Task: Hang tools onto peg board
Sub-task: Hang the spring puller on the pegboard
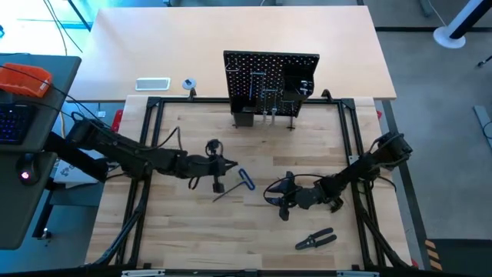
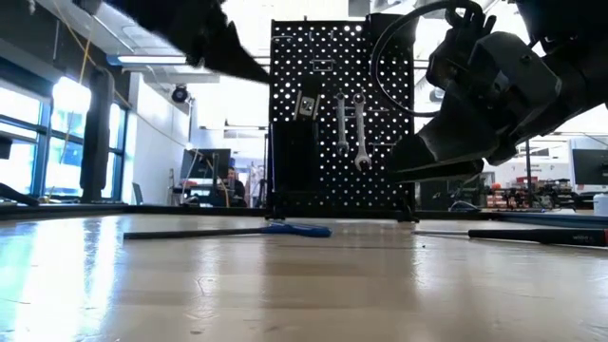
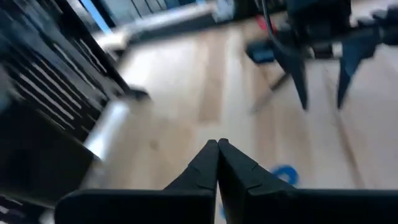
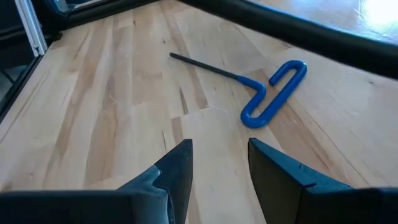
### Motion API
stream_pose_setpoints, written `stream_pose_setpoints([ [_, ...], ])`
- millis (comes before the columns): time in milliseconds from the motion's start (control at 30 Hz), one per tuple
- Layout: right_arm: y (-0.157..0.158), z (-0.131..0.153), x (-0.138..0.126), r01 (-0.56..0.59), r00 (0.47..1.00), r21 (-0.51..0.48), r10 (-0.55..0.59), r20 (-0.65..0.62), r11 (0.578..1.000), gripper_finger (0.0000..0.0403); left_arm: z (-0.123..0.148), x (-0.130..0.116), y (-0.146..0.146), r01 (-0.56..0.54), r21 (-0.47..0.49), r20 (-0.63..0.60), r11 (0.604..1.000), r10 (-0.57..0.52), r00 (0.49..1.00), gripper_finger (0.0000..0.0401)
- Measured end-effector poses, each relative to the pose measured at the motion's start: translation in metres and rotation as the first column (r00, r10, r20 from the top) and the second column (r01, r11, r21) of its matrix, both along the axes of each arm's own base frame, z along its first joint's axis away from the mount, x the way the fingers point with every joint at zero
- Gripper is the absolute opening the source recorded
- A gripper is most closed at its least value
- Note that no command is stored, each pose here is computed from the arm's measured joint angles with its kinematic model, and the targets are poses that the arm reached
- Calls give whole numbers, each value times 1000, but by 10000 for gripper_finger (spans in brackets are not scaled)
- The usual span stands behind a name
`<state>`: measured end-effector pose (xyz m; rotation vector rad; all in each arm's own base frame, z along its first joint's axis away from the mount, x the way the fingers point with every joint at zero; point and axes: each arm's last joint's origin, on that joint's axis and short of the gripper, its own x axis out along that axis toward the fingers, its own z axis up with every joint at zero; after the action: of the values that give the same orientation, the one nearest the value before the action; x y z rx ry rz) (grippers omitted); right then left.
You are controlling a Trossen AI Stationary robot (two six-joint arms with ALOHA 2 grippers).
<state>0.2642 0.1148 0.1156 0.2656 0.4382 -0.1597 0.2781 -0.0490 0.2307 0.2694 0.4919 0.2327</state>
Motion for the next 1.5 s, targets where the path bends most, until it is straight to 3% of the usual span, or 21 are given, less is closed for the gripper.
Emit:
stream_pose_setpoints([
  [200,-1,-1,0,4,1000,-3,-4,-3,1000,149,-47,12,-7,29,-224,-190,974,-73,979,7],
  [400,-4,-1,1,29,1000,-17,-29,0,999,149,-95,24,-31,3,-235,-258,972,-65,964,73],
  [600,-6,0,3,35,999,-31,-35,4,999,149,-123,29,-32,-210,-98,-212,973,185,960,135],
  [700,-8,0,3,42,999,-34,-42,7,999,149,-132,34,-31,-191,-147,-214,970,157,964,139],
  [833,-13,0,5,63,998,-34,-63,7,997,149,-138,41,-28,-151,-254,-200,955,101,975,134],
  [967,-20,0,8,89,996,-34,-89,8,995,149,-142,42,-23,-170,-287,-229,943,105,968,110],
  [1133,-23,-6,10,107,994,-30,-107,2,994,149,-149,40,-23,-162,-249,-269,955,93,959,20],
  [1300,-22,-22,13,129,992,7,-129,2,992,149,-146,39,-24,-136,-201,-266,970,80,961,8],
  [1500,-18,-39,17,168,983,141,-176,48,976,149,-133,39,-24,-95,-156,-236,983,56,970,2],
])
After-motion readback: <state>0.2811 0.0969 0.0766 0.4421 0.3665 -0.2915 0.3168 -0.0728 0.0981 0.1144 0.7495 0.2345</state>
